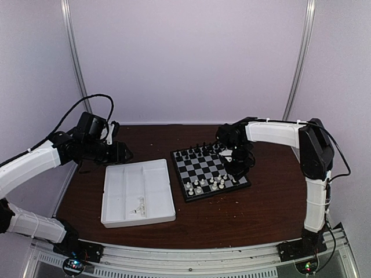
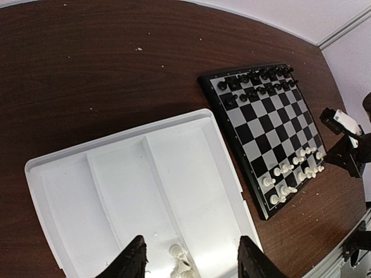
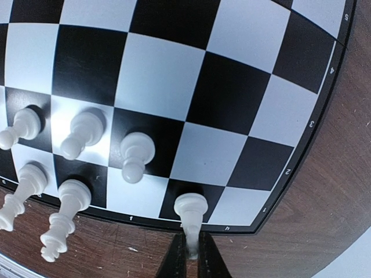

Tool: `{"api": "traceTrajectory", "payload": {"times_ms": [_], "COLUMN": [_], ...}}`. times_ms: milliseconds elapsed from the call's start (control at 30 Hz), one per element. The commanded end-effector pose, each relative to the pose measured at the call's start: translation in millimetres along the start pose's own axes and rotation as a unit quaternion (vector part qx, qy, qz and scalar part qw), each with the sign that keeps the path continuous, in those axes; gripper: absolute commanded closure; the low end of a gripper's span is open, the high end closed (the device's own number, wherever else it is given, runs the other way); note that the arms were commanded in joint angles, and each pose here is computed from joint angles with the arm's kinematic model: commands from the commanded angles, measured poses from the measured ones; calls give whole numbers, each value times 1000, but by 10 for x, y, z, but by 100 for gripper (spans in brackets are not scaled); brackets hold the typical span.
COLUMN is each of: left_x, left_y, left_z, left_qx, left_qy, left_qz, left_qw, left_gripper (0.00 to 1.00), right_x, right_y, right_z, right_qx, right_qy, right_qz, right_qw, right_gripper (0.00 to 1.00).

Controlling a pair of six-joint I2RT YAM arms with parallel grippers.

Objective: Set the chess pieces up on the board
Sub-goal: Place the chess piece on the chessboard.

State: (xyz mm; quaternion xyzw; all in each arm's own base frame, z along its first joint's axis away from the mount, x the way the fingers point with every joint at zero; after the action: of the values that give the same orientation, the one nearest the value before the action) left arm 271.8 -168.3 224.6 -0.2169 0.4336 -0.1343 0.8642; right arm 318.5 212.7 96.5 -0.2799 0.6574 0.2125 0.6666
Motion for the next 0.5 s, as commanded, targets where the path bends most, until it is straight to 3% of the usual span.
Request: {"api": "traceTrajectory", "payload": {"times_ms": [0,200,367,467], "left_x": [-42,-43,-47,-49], "left_y": [-67,-81,-83,-79], "left_z": [124,138,144,144], "left_qx": [7,8,10,12], "left_qy": [-16,-17,-18,-18], "left_qz": [-6,-7,-7,-5], "left_qw": [1000,1000,1000,1000], "left_gripper": [46,46,46,46], "right_x": [-33,-128,-336,-485], "right_y": [-68,-63,-104,-122], "right_z": [56,69,68,55], "right_qx": [-1,-4,-3,-6], "right_qy": [-8,-26,-68,-95], "right_qz": [-18,-14,-25,-32], "right_qw": [1000,1000,997,995], "right_gripper": [90,78,54,49]}}
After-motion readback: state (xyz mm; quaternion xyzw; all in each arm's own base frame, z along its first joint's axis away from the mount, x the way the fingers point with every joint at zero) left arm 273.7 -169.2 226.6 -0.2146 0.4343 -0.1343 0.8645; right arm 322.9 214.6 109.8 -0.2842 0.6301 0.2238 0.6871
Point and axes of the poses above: each gripper's point midway between its finger pads, its own x axis out along the fingers, its own y axis along the line the jaws close on, z = x × y, the point moved 4 cm from there along -x, back along the fingers, and after that the axes turned 11 degrees about -x, right-handed, at the moved point
